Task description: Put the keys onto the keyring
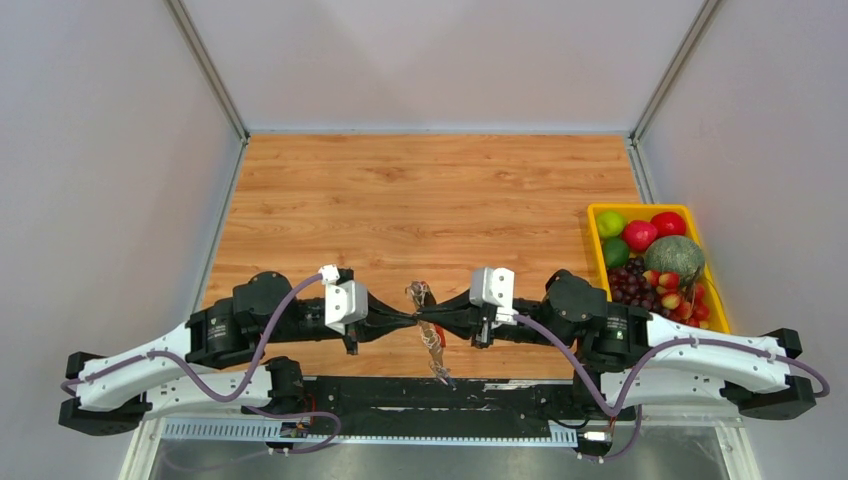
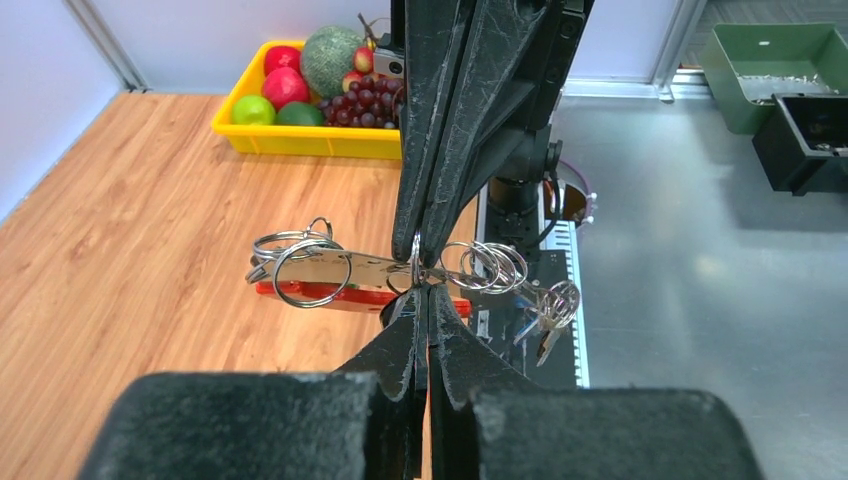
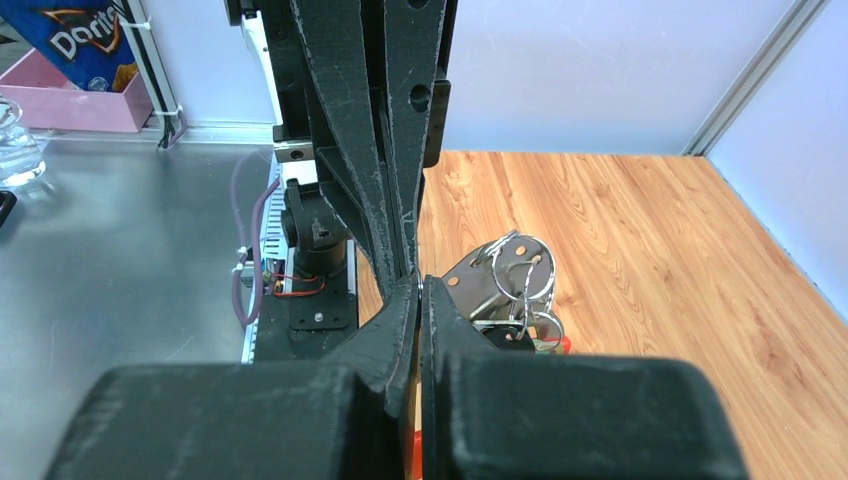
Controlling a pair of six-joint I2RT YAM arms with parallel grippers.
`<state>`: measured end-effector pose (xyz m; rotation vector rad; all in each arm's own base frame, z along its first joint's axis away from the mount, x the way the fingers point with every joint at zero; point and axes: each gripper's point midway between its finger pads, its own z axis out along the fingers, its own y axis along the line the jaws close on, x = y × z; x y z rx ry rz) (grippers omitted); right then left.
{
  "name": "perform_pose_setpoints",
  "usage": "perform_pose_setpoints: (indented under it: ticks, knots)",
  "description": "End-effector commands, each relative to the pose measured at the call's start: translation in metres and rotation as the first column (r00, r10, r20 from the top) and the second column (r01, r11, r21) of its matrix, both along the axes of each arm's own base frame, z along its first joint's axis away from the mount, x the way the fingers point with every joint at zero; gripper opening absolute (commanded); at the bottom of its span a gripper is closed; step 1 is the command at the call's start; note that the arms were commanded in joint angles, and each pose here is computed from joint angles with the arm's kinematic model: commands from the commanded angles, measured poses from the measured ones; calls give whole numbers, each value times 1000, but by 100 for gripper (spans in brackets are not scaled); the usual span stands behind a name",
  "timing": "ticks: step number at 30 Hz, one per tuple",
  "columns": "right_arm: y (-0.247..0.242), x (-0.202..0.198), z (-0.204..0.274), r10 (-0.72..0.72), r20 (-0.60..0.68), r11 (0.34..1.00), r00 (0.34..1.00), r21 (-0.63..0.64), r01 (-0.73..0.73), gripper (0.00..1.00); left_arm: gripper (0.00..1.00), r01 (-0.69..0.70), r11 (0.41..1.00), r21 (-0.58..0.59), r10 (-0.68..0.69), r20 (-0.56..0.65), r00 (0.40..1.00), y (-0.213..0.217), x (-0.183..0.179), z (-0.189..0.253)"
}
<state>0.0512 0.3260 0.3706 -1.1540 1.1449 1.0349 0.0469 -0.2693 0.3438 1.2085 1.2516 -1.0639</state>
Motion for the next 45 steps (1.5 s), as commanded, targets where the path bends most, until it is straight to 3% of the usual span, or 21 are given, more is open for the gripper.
perform_pose_setpoints:
  ticks: [1, 4, 13, 20, 37, 45]
  knots:
    - [-1, -1, 43, -6, 44, 984, 999, 180, -2, 0, 0, 32, 995, -97, -34, -15, 999, -1, -7, 19]
    - [-3, -1, 42, -7, 47, 984, 999, 181, -1, 0, 1, 24, 993, -113, -26, -15, 1000, 1, -7, 22]
    - [-6, -4, 40, 5, 36, 984, 999, 176, -11, 0, 31, -32, 989, -147, 30, -15, 999, 18, -1, 32]
    - [-4, -8, 40, 24, 37, 985, 999, 170, -30, 0, 39, -59, 981, -186, 59, -5, 998, 24, 2, 42]
    - [-2, -11, 46, 38, 50, 982, 998, 181, -46, 0, 40, -5, 986, -165, 3, -10, 1000, 5, -2, 35]
    - [-5, -10, 52, 26, 59, 980, 998, 198, -38, 0, 32, 18, 989, -150, -21, -23, 1000, 0, -6, 29]
